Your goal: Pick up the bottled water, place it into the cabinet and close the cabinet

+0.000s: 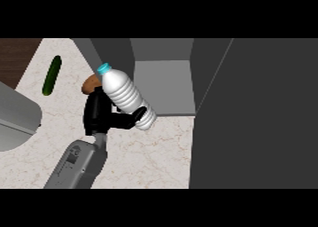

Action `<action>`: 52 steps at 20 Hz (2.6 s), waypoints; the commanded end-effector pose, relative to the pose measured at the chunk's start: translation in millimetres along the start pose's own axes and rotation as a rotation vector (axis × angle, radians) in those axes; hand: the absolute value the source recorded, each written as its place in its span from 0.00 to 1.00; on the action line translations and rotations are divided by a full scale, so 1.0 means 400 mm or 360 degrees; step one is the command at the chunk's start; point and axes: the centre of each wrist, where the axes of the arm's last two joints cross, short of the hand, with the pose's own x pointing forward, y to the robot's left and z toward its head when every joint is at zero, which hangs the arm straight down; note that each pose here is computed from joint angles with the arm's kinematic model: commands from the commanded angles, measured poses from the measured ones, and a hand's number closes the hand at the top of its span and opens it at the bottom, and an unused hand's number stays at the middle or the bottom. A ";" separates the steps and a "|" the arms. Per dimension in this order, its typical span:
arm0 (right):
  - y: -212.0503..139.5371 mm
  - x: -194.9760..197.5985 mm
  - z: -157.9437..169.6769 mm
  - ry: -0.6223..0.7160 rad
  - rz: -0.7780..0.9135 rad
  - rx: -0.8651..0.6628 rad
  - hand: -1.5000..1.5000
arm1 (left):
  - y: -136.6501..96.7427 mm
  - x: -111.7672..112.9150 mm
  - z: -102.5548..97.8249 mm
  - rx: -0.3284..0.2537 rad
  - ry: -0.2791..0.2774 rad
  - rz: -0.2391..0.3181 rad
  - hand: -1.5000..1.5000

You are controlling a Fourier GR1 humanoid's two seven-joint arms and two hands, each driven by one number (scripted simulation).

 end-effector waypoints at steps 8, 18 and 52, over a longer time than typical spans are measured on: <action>0.011 -0.005 -0.018 0.0022 -0.0023 0.0075 0.00 | -0.146 0.134 -0.151 -0.0023 -0.0154 -0.0274 1.00; -0.006 -0.014 -0.015 0.0017 -0.0022 0.0079 0.00 | -0.120 0.062 -0.135 0.0106 -0.0161 -0.0545 1.00; -0.013 -0.024 -0.019 -0.0029 -0.0026 0.0099 0.00 | -0.078 0.097 -0.184 0.0196 -0.0281 -0.0646 0.00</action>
